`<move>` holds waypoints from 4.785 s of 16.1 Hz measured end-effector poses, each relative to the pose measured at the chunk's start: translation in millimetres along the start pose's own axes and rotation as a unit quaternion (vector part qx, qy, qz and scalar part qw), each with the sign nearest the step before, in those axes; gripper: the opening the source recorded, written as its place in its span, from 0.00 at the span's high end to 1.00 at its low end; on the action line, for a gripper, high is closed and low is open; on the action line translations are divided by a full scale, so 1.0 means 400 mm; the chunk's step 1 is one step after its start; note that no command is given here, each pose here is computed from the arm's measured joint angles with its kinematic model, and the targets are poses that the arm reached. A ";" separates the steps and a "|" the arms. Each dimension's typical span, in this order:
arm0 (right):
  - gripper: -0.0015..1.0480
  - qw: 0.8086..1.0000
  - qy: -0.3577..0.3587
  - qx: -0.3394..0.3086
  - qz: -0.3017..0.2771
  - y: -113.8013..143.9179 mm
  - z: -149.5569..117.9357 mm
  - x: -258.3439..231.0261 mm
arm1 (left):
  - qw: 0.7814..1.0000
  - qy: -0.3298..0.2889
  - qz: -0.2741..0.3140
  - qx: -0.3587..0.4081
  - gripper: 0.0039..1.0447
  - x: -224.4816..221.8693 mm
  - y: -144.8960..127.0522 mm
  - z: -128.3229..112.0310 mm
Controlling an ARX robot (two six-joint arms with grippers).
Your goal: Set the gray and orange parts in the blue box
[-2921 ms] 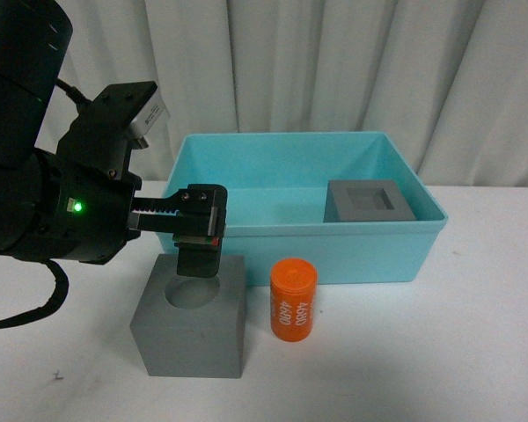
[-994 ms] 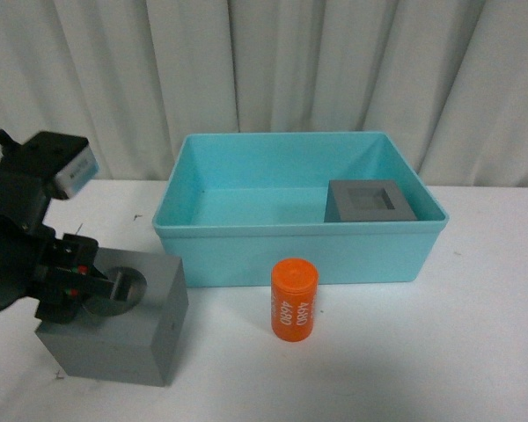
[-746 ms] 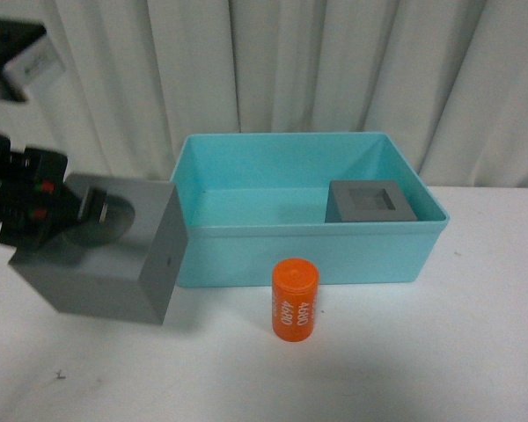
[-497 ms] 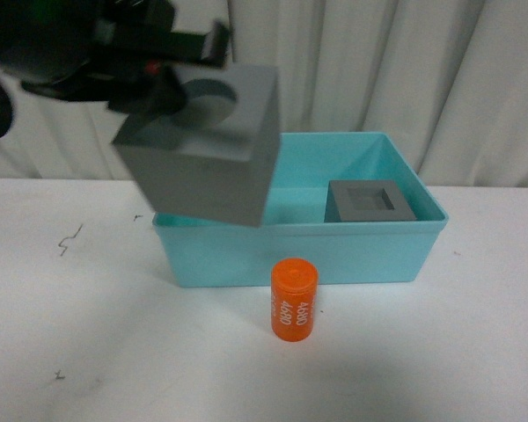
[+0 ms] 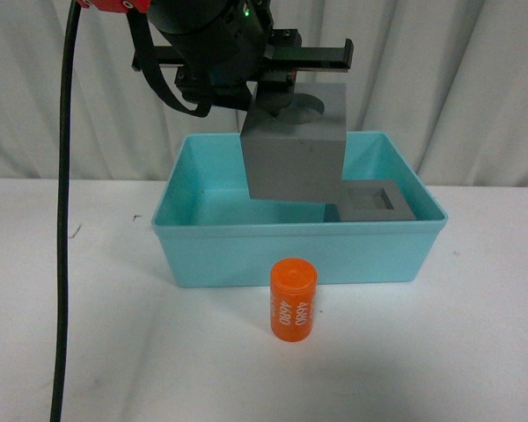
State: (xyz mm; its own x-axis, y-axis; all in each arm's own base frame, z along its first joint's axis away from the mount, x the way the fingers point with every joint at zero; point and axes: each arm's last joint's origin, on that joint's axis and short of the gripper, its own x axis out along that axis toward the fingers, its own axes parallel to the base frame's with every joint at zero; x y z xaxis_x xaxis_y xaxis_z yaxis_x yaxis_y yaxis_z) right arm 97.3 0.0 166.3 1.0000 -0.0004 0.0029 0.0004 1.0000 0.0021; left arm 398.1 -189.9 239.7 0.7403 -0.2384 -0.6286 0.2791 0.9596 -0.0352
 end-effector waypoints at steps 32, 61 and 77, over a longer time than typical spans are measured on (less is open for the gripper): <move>0.06 1.000 0.000 0.000 0.000 0.000 0.000 0.000 | 0.995 -0.086 0.039 -0.002 0.06 -0.085 0.135 -0.057; 0.06 1.000 0.000 0.000 0.000 0.000 0.000 0.000 | 0.934 -0.329 0.136 -0.038 0.99 -0.476 0.285 -0.581; 0.06 1.000 0.000 0.000 0.000 0.000 0.000 0.000 | 0.939 -0.314 0.135 -0.040 0.99 -0.545 0.254 -0.677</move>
State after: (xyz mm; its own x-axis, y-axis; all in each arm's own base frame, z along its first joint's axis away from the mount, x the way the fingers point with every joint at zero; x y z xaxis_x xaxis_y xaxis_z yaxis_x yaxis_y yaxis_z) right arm 97.3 0.0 166.3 1.0000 -0.0008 0.0029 0.0008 1.0000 0.0021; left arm 99.4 -0.1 162.7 0.9991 -0.0027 -0.0418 0.0021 0.9999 -0.0147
